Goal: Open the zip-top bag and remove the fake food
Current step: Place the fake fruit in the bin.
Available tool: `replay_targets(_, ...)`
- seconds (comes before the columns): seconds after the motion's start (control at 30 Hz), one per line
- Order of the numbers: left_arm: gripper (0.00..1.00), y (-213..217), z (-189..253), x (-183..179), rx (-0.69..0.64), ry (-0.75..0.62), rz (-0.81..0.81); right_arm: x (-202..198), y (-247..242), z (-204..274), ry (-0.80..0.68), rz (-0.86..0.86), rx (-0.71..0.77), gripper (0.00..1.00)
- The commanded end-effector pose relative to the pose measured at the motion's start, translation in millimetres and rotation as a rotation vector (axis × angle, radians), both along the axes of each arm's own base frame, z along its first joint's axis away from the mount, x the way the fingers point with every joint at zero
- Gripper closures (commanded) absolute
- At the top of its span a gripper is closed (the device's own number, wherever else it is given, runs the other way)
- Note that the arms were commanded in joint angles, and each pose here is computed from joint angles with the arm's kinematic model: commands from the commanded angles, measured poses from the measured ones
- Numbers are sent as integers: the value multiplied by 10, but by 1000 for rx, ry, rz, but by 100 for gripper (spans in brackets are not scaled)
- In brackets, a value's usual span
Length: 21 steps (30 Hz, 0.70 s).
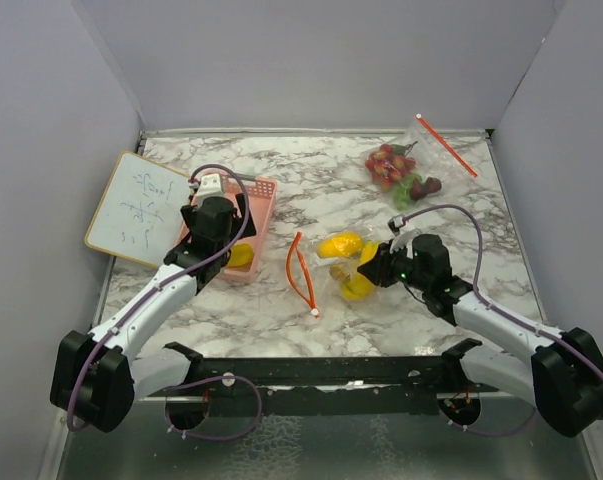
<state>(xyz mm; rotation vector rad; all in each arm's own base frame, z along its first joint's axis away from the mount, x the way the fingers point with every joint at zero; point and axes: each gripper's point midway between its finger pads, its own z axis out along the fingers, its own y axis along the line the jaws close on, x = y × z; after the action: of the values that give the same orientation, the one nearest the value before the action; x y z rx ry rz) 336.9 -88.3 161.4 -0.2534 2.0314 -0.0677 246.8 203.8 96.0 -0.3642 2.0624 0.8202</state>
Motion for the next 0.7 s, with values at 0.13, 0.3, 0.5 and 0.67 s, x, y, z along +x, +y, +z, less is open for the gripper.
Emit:
replay_targets(0.13, 1, -477, 26, -112, -211, -75, -228, 68, -28, -16, -15, -35, -6, 84)
replay_targets(0.3, 25, -849, -39, -338, -386, -88, -383, 74, -20, 7, -12, -38, 1, 84)
replay_targets(0.5, 50, -1214, -168, -701, -444, -51, -482, 97, -8, -9, -4, -41, 4, 84)
replay_targets(0.67, 56, -1468, -363, -924, -470, -17, -517, 101, 16, 4, 0, -36, 13, 84)
